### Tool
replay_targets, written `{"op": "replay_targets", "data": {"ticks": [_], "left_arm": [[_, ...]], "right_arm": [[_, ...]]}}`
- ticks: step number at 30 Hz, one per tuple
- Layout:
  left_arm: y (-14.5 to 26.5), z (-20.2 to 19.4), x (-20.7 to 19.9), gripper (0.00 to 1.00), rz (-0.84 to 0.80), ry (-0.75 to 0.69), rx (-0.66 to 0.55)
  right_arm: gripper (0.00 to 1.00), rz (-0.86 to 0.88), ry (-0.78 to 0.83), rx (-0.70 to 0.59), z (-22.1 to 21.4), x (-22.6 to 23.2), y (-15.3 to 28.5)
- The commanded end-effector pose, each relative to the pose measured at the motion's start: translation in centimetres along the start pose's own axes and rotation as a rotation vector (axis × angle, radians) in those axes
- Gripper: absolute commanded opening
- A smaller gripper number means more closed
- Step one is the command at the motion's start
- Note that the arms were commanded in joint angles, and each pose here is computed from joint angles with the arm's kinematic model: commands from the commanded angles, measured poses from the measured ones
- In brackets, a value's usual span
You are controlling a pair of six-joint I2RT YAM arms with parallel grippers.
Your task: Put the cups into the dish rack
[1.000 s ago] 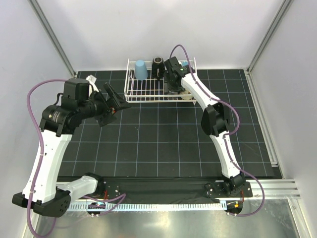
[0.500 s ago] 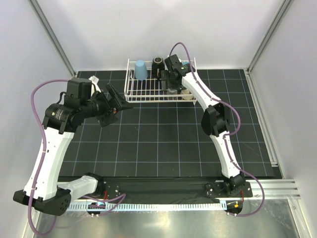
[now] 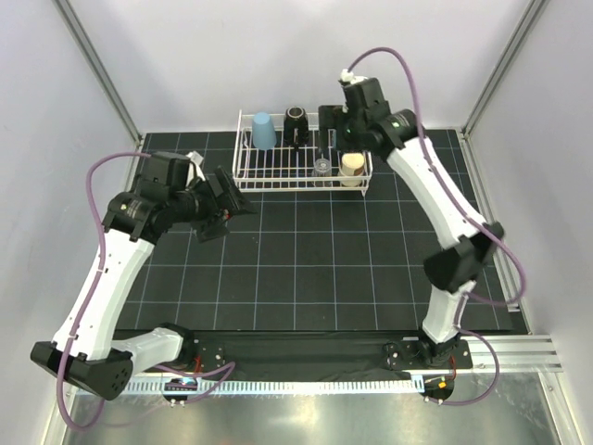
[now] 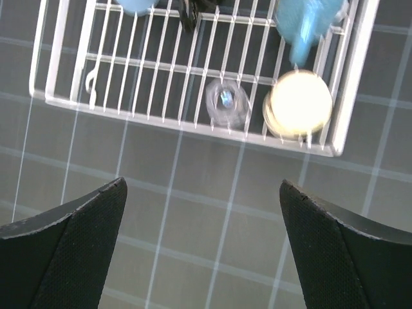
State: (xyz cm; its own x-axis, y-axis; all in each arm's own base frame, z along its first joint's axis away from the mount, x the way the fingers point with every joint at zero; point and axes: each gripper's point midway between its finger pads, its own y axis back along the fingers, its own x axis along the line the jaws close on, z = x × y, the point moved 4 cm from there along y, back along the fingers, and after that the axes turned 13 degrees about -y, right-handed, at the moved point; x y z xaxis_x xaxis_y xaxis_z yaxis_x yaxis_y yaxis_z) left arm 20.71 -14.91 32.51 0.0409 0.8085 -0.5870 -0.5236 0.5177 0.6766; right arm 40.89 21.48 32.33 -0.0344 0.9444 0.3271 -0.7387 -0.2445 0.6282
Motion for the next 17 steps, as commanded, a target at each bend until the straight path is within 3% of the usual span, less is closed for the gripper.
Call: {"op": "replay_targets", "data": {"ticks": [1, 3, 8, 13, 14, 15, 17], "left_arm": [[-0.8, 0.1, -0.7, 0.93, -0.058, -0.097, -0.035], [-1.6, 0.0, -0.9, 0.94, -0.065, -0.115, -0.031], [-3.1, 0.0, -1.9, 0.94, -0.105, -0.167, -0.036], [-3.8, -0.8, -2.9, 0.95, -0.164, -0.206, -0.040], [-3.8, -1.1, -3.1, 0.95, -0.181, -0.210, -0.036], [-3.8, -1.6, -3.2, 0.95, -0.213, -0.206, -0.040], [-3.3, -2.2, -3.8, 0.95, -0.291, -0.200, -0.057]], "right_arm": [[1.00, -0.012, -0.014, 0.000, -1.6, -1.5, 3.6], [1.00, -0.043, -0.026, 0.061, -4.6, -3.2, 3.9], [1.00, -0.044, -0.111, 0.043, -9.5, -6.7, 8.5], [1.00, 0.040, -0.286, -0.122, -13.0, -9.2, 11.7], [1.00, 0.025, -0.322, -0.101, -15.8, -10.6, 10.9], [1.00, 0.100, -0.358, -0.191, -15.4, -10.7, 12.5], [1.00, 0.138, -0.409, -0.186, -17.8, -11.5, 12.8]]}}
